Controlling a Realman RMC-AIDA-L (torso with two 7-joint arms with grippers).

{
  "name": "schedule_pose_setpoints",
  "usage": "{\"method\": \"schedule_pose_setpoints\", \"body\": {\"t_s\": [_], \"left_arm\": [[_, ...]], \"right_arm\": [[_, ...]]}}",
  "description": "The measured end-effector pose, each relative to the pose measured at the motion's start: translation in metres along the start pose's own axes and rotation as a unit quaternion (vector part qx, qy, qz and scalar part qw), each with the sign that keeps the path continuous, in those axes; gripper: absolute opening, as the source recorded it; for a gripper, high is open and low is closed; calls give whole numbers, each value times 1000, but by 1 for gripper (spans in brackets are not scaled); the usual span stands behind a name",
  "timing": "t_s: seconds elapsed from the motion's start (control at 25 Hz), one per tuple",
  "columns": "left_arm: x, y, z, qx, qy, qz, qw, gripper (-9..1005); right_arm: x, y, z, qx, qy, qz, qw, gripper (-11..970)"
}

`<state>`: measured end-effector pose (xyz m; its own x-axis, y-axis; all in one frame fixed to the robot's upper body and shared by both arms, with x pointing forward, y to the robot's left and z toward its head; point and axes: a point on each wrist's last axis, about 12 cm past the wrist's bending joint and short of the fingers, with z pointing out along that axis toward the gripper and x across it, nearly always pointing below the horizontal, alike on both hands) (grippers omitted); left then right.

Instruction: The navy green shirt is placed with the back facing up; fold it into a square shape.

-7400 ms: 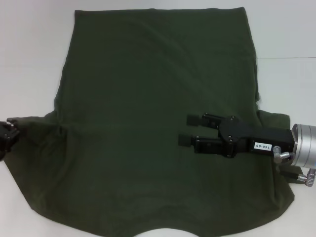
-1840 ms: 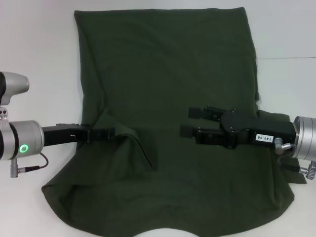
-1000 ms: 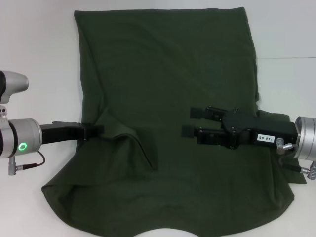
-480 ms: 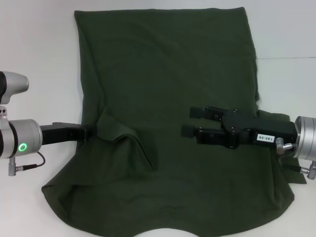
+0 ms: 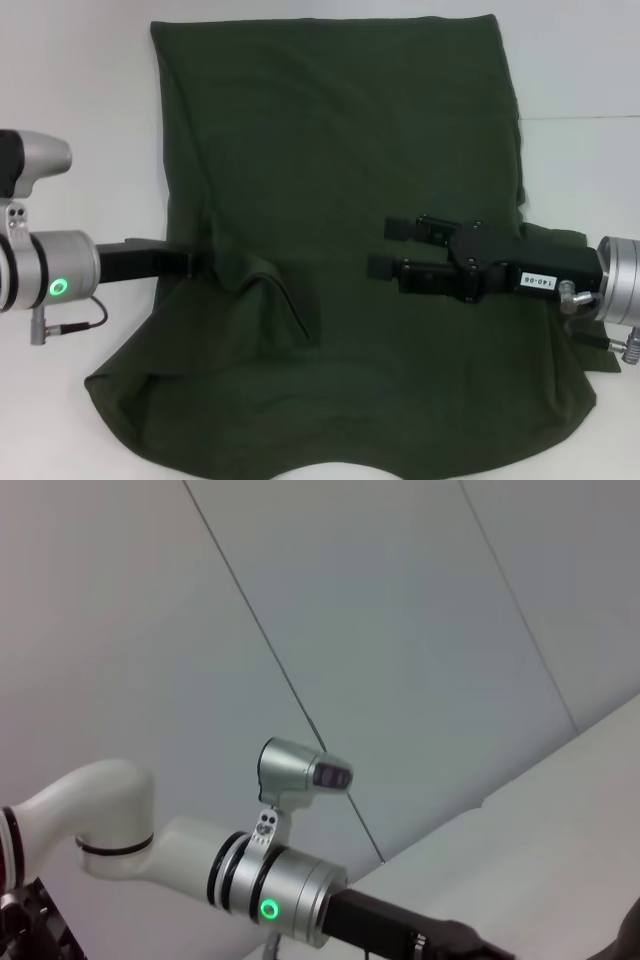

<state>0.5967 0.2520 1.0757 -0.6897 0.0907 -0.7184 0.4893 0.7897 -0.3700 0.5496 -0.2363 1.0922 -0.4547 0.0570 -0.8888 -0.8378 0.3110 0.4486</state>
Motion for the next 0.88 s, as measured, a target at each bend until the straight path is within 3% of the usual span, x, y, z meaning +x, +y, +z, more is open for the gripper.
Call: {"method": "schedule_pose_setpoints", "body": {"t_s": [0.44,0.88], "left_arm": [[-23,-17,15,31,-14,1,999,41],[-33,-39,33,83,-25,-17,996,63]], "right_arm": [[2,1,-2,1,0,2,1000,907],[2,0,-5,3,0,1,1000,907]]}}
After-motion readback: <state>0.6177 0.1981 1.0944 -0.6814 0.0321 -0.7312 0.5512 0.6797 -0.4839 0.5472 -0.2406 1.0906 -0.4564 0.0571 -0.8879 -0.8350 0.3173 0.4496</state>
